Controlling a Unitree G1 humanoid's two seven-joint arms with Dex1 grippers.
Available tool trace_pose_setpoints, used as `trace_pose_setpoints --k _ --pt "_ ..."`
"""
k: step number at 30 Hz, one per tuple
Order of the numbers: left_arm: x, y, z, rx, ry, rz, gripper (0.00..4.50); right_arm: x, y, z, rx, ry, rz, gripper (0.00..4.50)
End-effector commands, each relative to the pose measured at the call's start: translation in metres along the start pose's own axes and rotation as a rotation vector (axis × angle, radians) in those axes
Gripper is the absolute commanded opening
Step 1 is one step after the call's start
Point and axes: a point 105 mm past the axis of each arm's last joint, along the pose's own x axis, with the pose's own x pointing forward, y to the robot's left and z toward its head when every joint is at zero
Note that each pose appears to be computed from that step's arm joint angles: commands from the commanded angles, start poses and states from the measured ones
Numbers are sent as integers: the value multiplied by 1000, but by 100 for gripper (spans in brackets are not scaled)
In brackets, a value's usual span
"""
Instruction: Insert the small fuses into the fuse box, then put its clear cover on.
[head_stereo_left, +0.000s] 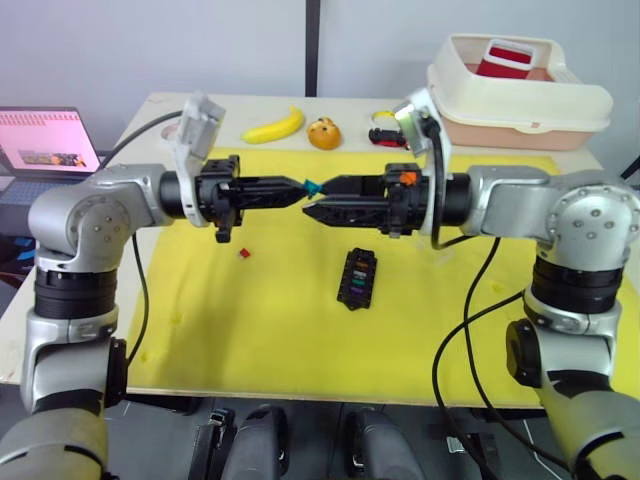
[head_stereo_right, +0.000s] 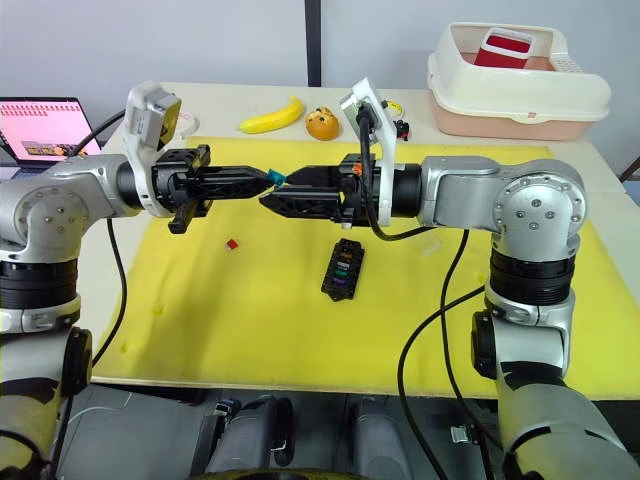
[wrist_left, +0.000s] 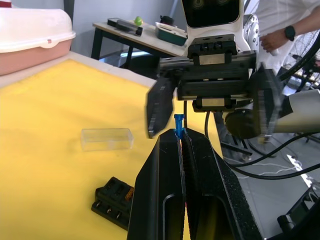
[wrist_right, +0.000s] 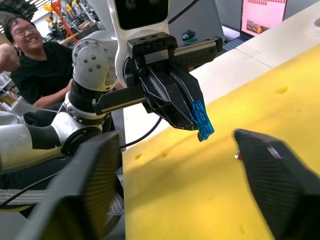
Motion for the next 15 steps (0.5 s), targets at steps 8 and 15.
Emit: trace_pose_setpoints --k 8,15 --pt "2 -8 7 34 -10 -33 0 -4 8 11 -49 -36 10 177" --pt "4 -13 3 30 -1 -52 0 -3 9 10 -53 -38 13 177"
